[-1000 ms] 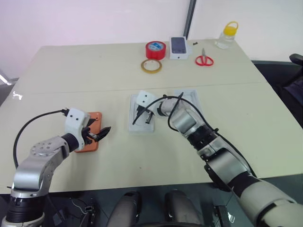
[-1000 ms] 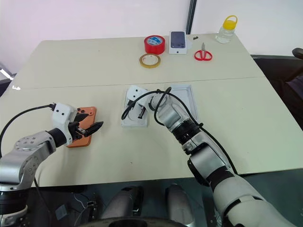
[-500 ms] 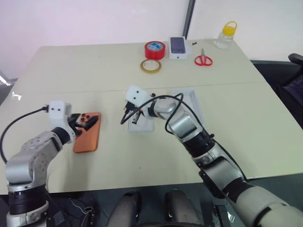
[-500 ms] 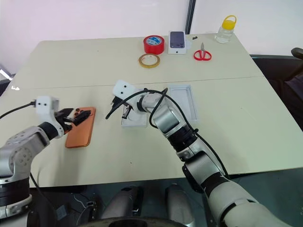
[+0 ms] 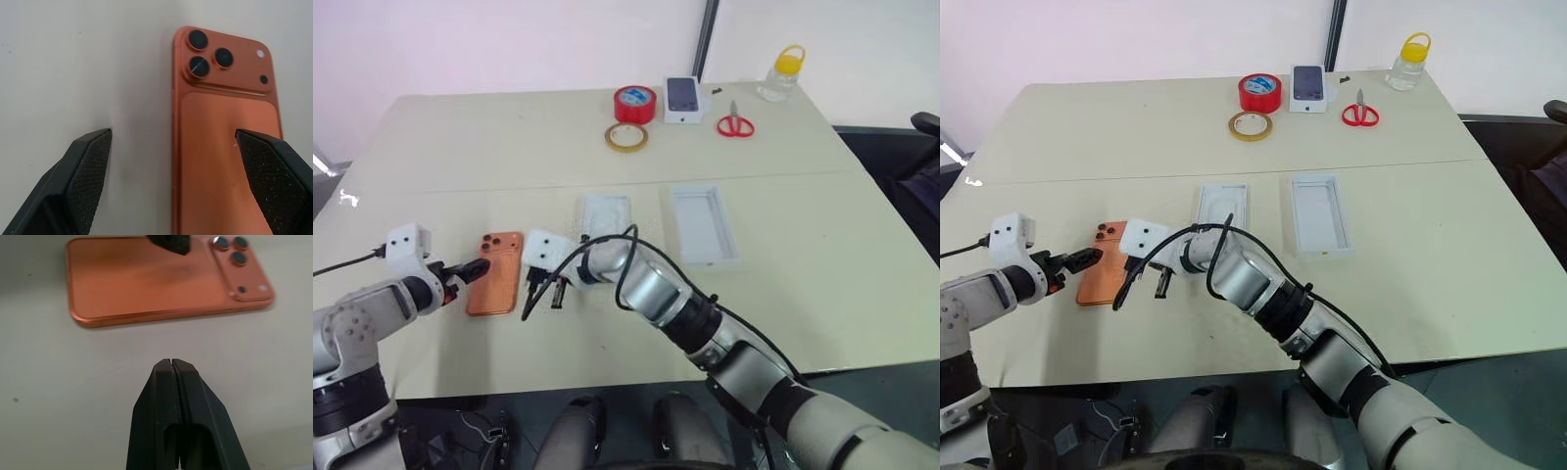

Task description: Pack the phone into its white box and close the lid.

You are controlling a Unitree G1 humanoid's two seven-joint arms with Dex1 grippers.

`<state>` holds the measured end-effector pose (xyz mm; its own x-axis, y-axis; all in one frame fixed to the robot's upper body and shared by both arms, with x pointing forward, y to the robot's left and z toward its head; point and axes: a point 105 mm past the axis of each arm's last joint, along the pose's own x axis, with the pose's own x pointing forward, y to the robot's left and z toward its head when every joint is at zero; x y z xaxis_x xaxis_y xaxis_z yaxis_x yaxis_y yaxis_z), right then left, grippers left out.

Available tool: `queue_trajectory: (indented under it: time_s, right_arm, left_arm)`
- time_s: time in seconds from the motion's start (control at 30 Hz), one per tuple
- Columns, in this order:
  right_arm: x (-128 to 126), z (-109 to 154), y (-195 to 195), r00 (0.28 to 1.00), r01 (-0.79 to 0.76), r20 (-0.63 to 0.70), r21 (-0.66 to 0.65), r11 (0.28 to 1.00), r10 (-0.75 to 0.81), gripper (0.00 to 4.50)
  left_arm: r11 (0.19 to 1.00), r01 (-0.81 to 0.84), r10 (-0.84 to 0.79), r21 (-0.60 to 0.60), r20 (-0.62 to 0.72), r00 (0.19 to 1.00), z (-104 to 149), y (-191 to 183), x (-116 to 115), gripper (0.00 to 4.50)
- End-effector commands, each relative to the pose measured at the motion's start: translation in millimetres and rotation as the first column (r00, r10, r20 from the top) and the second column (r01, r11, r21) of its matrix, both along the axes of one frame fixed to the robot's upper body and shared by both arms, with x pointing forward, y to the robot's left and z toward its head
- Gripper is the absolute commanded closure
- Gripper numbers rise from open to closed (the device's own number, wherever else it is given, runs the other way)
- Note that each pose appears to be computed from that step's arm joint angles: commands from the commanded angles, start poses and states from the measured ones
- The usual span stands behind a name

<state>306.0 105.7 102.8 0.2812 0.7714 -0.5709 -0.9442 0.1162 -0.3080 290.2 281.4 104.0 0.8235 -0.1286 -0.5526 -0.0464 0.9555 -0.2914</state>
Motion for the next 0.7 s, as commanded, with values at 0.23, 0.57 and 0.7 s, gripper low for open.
queue_trajectory:
  time_s: [0.23,0.57,0.7]
  right_arm:
    - [0,1,19,0.999,-0.034,-0.003,-0.024,0.999,0.034,4.49]
    - [18,2,2,0.999,0.036,0.017,-0.037,0.999,-0.036,4.49]
    - [22,1,-7,0.998,0.058,0.02,-0.04,0.998,-0.057,4.49]
  left_arm:
    - [0.979,0.152,-0.162,-0.136,-0.064,0.985,-20,-57,-12,0.24]
    - [0.936,0.224,-0.233,-0.271,-0.002,0.973,-15,-94,-10,0.24]
    - [0.918,0.253,-0.26,-0.307,0.018,0.966,-13,-106,-8,0.24]
